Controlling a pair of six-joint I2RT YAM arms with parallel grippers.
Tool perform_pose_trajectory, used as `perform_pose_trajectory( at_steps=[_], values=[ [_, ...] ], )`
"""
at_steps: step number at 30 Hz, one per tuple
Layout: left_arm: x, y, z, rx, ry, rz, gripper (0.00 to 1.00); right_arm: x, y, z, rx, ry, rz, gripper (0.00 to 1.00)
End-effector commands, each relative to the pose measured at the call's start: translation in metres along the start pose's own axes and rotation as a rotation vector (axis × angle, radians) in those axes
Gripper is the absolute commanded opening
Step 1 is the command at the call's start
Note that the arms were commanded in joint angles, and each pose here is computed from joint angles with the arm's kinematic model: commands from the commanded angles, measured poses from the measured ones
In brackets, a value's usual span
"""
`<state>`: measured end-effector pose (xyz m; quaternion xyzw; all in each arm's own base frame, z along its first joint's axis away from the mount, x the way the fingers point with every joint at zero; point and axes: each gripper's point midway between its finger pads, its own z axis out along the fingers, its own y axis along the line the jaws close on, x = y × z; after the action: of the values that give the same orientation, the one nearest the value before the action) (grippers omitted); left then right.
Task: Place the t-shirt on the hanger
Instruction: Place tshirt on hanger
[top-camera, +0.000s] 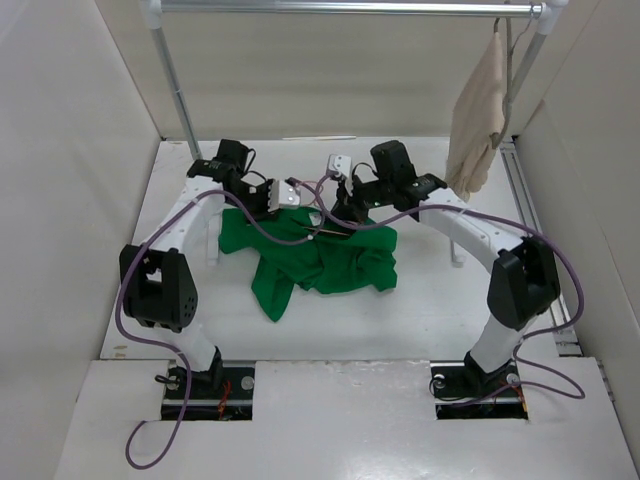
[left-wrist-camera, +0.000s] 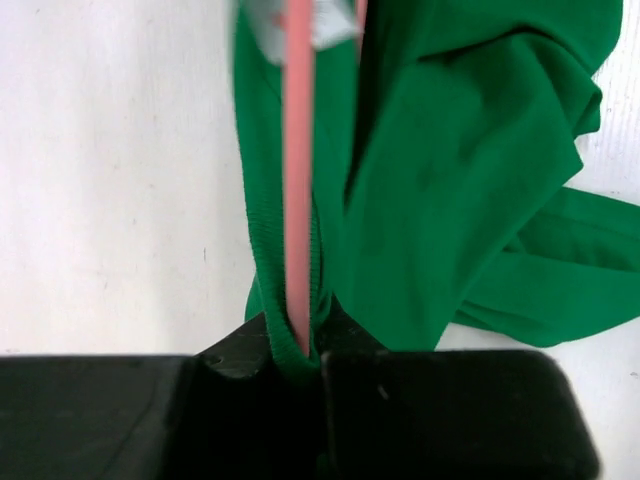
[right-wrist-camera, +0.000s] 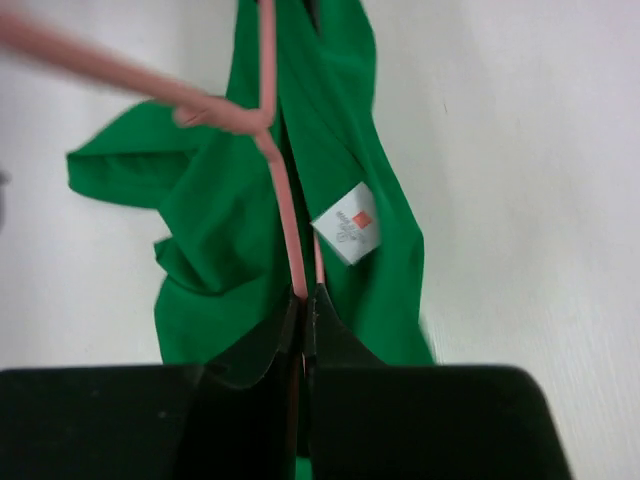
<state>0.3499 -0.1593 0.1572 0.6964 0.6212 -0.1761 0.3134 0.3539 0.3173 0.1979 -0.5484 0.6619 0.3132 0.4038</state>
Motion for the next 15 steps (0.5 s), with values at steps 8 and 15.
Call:
perform_pose_trajectory(
  at_steps=[8, 15],
  values=[
    [0.01, 0.022, -0.042, -0.133, -0.125, -0.172, 0.0, -0.023, 0.003, -0.057, 0.157, -0.074, -0.007, 0.0],
    [0.01, 0.039, -0.047, -0.202, -0.139, -0.232, 0.21, -0.059, 0.01, -0.077, 0.179, -0.124, -0.002, 0.0]
  ],
)
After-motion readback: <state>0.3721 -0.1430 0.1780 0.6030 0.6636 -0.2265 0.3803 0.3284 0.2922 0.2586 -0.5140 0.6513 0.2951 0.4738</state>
